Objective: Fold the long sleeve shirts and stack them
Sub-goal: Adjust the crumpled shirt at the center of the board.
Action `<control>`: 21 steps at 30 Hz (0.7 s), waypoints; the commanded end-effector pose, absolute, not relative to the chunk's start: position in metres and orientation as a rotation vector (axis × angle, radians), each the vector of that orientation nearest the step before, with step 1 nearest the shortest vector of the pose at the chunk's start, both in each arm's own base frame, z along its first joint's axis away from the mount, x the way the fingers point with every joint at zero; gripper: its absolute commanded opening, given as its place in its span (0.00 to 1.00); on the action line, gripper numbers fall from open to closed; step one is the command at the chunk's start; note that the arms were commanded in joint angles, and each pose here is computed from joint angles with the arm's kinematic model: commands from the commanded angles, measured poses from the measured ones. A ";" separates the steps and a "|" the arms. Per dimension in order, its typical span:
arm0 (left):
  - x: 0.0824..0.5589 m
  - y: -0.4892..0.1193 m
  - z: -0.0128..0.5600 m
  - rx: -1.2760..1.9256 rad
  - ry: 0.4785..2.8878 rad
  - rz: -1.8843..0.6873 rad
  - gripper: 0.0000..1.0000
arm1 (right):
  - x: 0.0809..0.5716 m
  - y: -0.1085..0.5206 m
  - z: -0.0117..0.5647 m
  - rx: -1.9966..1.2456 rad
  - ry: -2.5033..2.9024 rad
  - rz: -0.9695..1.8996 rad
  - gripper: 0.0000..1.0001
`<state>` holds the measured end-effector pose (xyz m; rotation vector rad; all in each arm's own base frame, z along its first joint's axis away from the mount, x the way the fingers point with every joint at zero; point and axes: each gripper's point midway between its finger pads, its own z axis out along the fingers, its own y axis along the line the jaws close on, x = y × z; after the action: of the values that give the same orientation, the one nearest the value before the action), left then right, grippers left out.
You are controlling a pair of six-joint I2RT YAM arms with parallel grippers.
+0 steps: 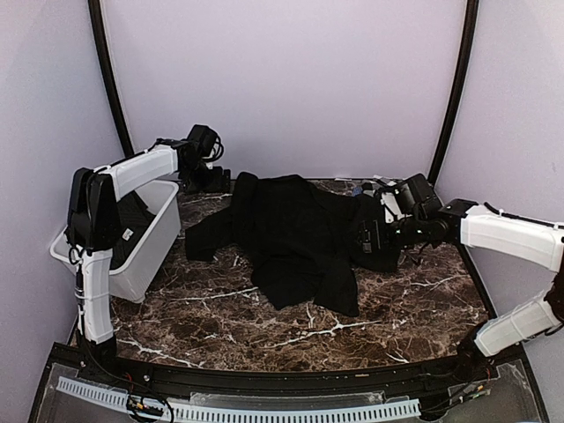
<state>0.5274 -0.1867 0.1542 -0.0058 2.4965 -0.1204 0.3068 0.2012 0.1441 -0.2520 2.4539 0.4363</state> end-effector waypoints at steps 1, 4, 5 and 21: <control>0.492 -0.213 0.181 0.051 2.448 -0.226 0.93 | 0.292 0.217 0.151 -0.273 2.414 0.495 0.99; 0.460 -0.221 0.168 0.063 2.484 -0.258 0.92 | 0.273 0.228 0.142 -0.313 2.433 0.513 0.99; 0.451 -0.229 0.184 0.074 2.442 -0.304 0.91 | 0.266 0.233 0.139 -0.330 2.439 0.522 0.98; 0.245 -0.307 0.111 0.317 2.596 -0.529 0.55 | 0.192 0.293 0.110 -0.448 2.464 0.446 0.82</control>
<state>0.2746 -0.2852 0.1164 0.2995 2.5853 -0.4614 0.1875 0.2818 0.1124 -0.5141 2.4878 0.4908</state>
